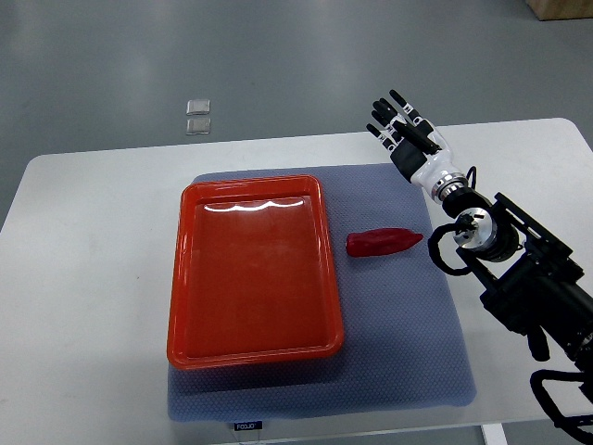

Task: Place red pepper on red tray
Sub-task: 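Reach the right hand down toward the red pepper beside the tray, then close the right hand's fingers around the red pepper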

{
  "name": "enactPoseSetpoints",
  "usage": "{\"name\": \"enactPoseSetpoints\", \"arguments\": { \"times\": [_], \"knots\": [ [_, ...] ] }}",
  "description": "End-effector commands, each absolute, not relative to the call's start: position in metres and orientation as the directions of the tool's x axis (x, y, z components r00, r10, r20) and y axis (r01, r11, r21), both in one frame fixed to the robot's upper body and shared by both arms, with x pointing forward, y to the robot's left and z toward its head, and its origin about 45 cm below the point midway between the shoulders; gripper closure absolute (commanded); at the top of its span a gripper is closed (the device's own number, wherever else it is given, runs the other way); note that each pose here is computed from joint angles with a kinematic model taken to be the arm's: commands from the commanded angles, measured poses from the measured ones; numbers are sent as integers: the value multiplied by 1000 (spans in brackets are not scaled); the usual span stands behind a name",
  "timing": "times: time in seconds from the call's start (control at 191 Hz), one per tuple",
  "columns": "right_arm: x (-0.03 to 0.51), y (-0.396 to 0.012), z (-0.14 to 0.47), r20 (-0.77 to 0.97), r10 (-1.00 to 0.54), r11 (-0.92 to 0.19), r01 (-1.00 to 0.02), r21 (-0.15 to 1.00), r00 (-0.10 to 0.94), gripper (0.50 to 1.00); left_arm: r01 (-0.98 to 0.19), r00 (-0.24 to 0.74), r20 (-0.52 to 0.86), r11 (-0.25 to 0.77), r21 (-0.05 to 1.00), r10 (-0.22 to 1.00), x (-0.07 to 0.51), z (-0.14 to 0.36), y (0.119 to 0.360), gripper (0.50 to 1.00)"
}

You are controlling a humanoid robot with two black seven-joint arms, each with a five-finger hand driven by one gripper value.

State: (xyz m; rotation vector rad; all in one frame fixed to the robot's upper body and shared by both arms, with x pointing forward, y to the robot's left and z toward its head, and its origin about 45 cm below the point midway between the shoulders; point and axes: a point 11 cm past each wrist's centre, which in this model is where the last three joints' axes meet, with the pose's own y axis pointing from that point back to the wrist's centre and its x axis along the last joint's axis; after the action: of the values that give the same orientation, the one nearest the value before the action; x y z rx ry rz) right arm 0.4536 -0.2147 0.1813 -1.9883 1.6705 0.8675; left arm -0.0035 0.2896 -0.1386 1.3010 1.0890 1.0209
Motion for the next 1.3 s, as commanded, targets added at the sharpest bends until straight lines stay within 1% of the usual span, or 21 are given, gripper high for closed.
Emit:
{"name": "enactPoseSetpoints", "arguments": {
  "times": [0.0,0.121,0.252,0.362,0.425,0.461,0.508,0.55,0.556,0.566,0.603,0.676,0.718,0.807,0.818,0.865,0.917,0.985,1.074,1.169,1.295],
  "knots": [
    [454,-215,182,-681,-726,-204,-975,85,93,587,32,206,-31,25,999,978,-4,-139,290,500],
    [454,-215,183,-678,-729,-208,-974,84,97,587,33,206,-32,26,999,978,-4,-139,289,500],
    [456,-214,189,-669,-733,-229,-971,66,127,587,29,206,-31,25,999,978,-3,-139,290,500],
    [458,-226,199,-590,-787,-261,-963,59,177,589,29,205,-32,27,999,978,-3,-139,289,500],
    [464,-236,223,-483,-839,-300,-953,32,249,589,29,205,-32,27,999,978,-3,-139,289,500],
    [465,-246,240,-390,-870,-335,-942,18,301,589,29,205,-32,27,999,978,-3,-139,289,500],
    [461,-255,248,-282,-890,-382,-924,33,358,589,28,205,-32,27,999,978,-3,-139,289,500],
    [459,-259,262,-152,-887,-448,-893,48,436,589,28,206,-32,27,999,978,-3,-139,289,500],
    [458,-259,266,-116,-881,-466,-883,54,458,589,28,206,-32,27,999,978,-3,-139,289,500],
    [458,-259,266,-116,-881,-467,-883,54,459,589,28,206,-32,27,999,978,-3,-139,289,500],
    [454,-264,274,25,-846,-529,-843,104,533,589,28,206,-34,29,999,978,-3,-139,288,500],
    [443,-273,279,225,-738,-597,-771,222,636,589,28,206,-34,29,999,978,-3,-139,288,500],
    [438,-273,283,294,-680,-617,-740,266,672,587,29,208,-35,30,999,978,-3,-139,288,500],
    [417,-262,281,439,-463,-650,-632,421,769,587,27,211,-35,30,999,977,-3,-139,288,500],
    [417,-262,281,440,-463,-650,-632,422,770,587,27,211,-35,30,999,977,-3,-139,288,500],
    [409,-253,277,481,-353,-655,-579,485,803,587,26,212,-36,31,999,977,-2,-139,287,500],
    [403,-246,270,499,-279,-651,-543,530,821,587,26,212,-36,31,999,977,-2,-139,287,500],
    [400,-240,261,502,-225,-643,-514,568,835,587,26,210,-35,30,999,977,-2,-139,288,500],
    [397,-228,252,498,-184,-644,-487,590,848,587,26,210,-33,28,999,977,-2,-139,288,500],
    [399,-218,250,524,-180,-645,-502,576,832,589,26,210,-33,28,999,977,-2,-139,288,500],
    [398,-217,231,561,-132,-605,-515,608,817,589,26,210,-35,30,999,977,-2,-139,288,500]
  ]
}}
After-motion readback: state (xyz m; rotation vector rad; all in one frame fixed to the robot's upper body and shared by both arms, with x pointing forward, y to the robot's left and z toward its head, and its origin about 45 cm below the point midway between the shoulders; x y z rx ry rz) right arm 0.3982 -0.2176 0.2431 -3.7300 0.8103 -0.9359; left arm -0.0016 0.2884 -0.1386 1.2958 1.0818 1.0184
